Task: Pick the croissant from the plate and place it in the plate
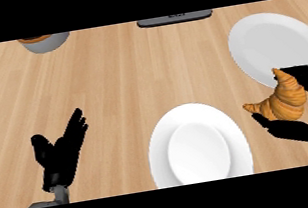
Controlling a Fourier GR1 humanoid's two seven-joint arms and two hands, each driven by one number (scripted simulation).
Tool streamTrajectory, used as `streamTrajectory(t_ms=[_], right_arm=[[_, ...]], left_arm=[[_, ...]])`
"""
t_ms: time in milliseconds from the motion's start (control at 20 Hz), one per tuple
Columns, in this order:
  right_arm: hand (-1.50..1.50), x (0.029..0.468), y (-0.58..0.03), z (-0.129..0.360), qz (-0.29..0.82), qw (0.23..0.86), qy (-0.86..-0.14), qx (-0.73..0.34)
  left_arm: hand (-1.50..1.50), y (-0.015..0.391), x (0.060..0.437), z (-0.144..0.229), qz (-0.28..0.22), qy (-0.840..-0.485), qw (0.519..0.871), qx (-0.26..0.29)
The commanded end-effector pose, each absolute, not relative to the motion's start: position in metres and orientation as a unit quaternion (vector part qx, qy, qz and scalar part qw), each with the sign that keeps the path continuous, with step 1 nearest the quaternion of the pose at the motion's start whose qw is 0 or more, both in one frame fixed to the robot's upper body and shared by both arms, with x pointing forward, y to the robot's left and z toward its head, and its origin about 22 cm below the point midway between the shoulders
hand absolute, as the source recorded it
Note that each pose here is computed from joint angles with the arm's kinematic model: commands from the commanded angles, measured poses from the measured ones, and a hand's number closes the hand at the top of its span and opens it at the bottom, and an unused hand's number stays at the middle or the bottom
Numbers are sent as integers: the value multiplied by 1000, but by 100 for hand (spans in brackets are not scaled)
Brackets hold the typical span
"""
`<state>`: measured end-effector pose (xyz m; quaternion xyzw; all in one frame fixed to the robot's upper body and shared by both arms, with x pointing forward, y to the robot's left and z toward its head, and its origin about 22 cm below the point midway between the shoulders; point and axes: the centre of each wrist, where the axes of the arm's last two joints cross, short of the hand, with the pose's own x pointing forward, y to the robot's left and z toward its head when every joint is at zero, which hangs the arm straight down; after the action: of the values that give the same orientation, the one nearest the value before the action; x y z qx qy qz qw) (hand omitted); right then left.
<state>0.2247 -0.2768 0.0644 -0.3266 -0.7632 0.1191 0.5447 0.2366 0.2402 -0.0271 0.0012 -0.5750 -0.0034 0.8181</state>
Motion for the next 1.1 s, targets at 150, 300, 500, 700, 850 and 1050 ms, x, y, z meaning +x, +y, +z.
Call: streamTrajectory(t_ms=[150,300,500,700,850,1050], right_arm=[[150,294,-336,62,44,515,-754,-406],[150,316,-372,50,40,520,-756,-397],[150,345,-400,60,42,511,-759,-401],[150,369,-404,52,40,510,-755,-410],[150,374,-412,47,51,515,-754,-404],[-150,368,-432,52,138,599,-644,-455]], left_arm=[[0,245,239,-37,-19,-564,826,-1],[0,229,236,-42,-4,-561,828,-9],[0,245,229,-35,-7,-566,824,-5],[0,231,247,-21,-23,-561,827,-12],[0,231,246,-30,-22,-569,822,-12],[0,230,242,-24,-38,-568,822,-26]])
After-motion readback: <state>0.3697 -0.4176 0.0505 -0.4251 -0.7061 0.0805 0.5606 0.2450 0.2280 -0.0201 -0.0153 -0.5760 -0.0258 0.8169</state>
